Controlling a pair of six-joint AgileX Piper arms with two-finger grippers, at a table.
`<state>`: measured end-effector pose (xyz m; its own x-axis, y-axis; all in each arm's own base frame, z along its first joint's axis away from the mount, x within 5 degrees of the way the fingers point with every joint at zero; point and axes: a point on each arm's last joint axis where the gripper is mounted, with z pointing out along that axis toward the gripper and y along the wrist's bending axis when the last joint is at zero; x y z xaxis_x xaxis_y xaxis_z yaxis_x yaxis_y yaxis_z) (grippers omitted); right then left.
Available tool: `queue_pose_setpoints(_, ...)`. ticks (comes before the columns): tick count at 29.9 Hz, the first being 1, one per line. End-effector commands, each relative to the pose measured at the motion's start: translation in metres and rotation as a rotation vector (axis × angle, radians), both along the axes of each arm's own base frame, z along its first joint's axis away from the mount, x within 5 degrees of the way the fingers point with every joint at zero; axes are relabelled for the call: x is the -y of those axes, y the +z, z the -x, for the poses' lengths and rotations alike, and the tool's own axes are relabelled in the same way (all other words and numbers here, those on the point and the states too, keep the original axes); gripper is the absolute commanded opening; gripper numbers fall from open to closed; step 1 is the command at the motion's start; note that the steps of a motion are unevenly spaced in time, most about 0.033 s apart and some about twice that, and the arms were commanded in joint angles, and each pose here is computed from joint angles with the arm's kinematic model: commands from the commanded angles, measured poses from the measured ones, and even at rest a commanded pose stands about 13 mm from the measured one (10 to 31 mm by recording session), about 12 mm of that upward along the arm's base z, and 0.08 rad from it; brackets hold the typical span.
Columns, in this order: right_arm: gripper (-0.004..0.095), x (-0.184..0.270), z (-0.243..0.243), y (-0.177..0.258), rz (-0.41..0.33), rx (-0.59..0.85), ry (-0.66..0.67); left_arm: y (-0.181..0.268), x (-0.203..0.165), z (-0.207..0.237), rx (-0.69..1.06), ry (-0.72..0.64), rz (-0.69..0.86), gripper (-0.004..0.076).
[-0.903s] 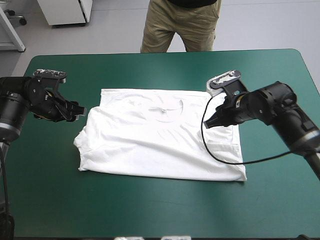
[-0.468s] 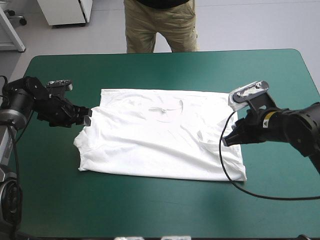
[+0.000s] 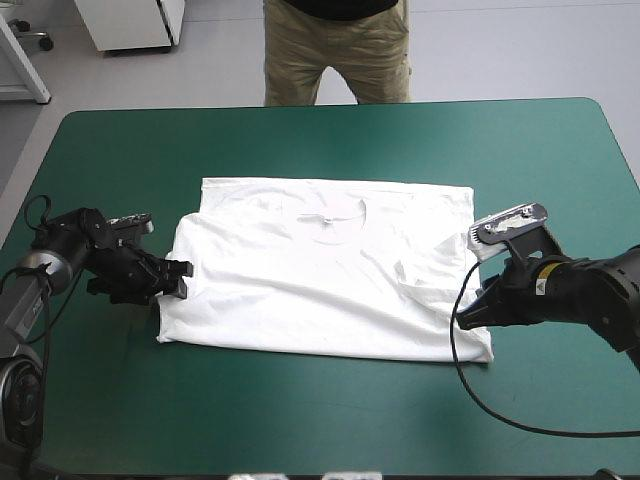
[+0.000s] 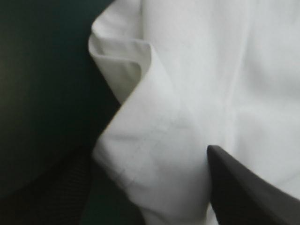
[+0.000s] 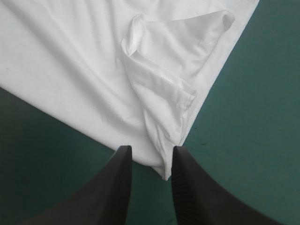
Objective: Fold the cloth
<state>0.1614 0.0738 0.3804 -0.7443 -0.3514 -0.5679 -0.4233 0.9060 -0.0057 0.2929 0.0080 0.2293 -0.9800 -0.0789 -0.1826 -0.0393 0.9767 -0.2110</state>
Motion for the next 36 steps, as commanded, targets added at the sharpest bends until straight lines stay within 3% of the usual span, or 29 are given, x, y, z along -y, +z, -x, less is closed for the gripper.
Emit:
queue_pose_setpoints(1, 0.0287, 0.0, 0.0, 0.011, -0.032, 0.071, -0.001, 0.018, -0.006, -0.003, 0.099, 0.065, 0.022, 0.0494)
queue_pose_setpoints(11, 0.0287, -0.001, -0.002, 0.012, -0.049, 0.094, 0.0, 0.022, -0.02, -0.011, 0.2, 0.12, 0.095, 0.0472)
queue_pose_setpoints(20, 0.0283, -0.001, -0.001, 0.011, -0.045, 0.082, 0.0, 0.001, -0.023, -0.018, 0.145, 0.122, 0.083, 0.0104)
queue_pose_setpoints(25, 0.0283, -0.001, -0.002, 0.011, -0.047, 0.086, 0.0, 0.002, -0.023, -0.017, 0.145, 0.113, 0.078, 0.0091)
queue_pose_setpoints(30, 0.0284, -0.001, -0.002, 0.011, -0.048, 0.088, 0.0, 0.027, -0.024, -0.016, 0.253, 0.114, 0.054, -0.0009)
queue_pose_setpoints(36, 0.0284, -0.001, -0.002, 0.011, -0.05, 0.088, 0.0, 0.05, -0.017, -0.016, 0.279, 0.059, 0.054, -0.0009)
